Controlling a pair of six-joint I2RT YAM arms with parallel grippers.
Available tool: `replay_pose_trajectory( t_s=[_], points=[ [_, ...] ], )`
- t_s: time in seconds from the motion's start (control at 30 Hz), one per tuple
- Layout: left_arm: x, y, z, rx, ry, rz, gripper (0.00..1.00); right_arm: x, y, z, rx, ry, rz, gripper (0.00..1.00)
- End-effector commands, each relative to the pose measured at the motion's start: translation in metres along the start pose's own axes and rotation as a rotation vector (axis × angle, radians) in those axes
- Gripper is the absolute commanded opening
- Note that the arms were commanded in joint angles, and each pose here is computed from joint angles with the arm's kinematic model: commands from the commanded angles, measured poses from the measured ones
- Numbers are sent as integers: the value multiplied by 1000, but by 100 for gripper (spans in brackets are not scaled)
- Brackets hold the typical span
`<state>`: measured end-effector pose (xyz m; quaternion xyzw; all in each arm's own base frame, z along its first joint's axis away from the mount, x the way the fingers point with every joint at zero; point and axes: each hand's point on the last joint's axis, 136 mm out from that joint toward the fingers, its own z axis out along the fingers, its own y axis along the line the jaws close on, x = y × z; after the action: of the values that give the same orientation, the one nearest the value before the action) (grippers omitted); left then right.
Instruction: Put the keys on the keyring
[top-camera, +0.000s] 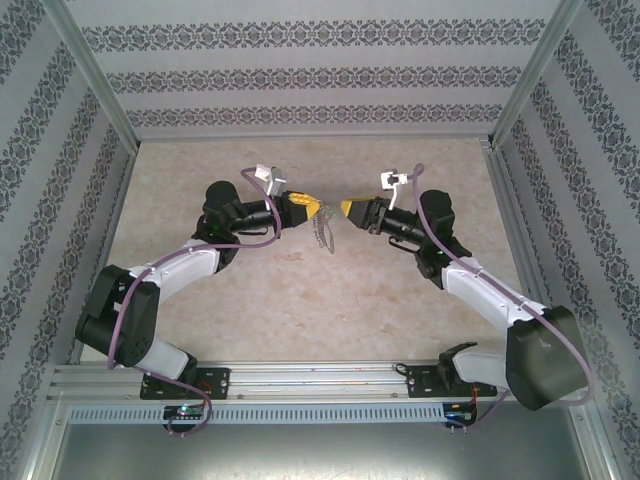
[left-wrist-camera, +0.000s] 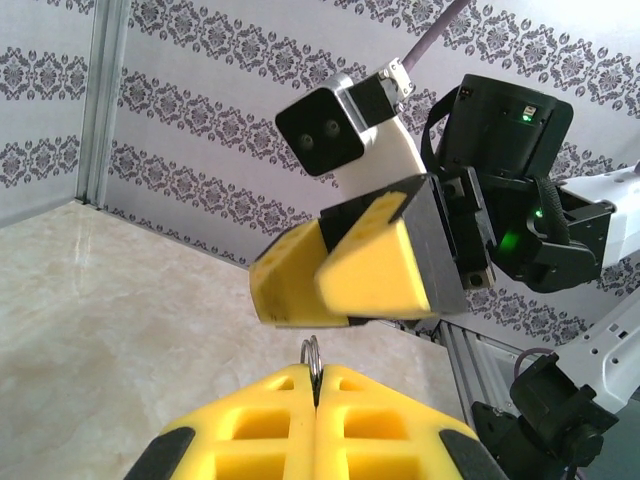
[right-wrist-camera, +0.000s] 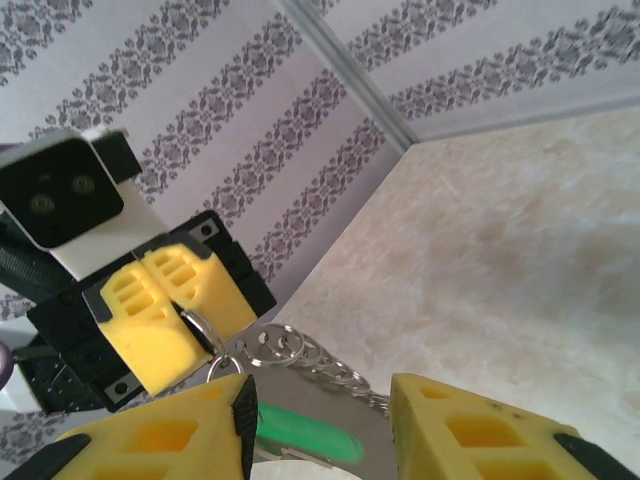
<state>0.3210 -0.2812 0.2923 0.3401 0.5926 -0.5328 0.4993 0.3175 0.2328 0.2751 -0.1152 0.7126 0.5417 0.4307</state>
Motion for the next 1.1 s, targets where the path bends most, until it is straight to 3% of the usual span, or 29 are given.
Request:
replay_pose_trajectory(
  t_s=[0.0,0.23,0.43,0.73,1.07],
  points=[
    [-18,-17,2,62,-37,88,0,-8,14,-4,-46,-17,-50,42],
    [-17,-19,5,101,-34,62,0,-14,38,2,-173,-11,-143,57],
    [-20,-18,7,123,-47,50,0,-3,52,17,-269,34,-177,57],
    [-22,-19,7,122,-50,54,0,9,46,27,-286,58,-157,47],
    [-23,-19,8,122,-49,54,0,12,48,26,-313,54,-153,23]
  ],
)
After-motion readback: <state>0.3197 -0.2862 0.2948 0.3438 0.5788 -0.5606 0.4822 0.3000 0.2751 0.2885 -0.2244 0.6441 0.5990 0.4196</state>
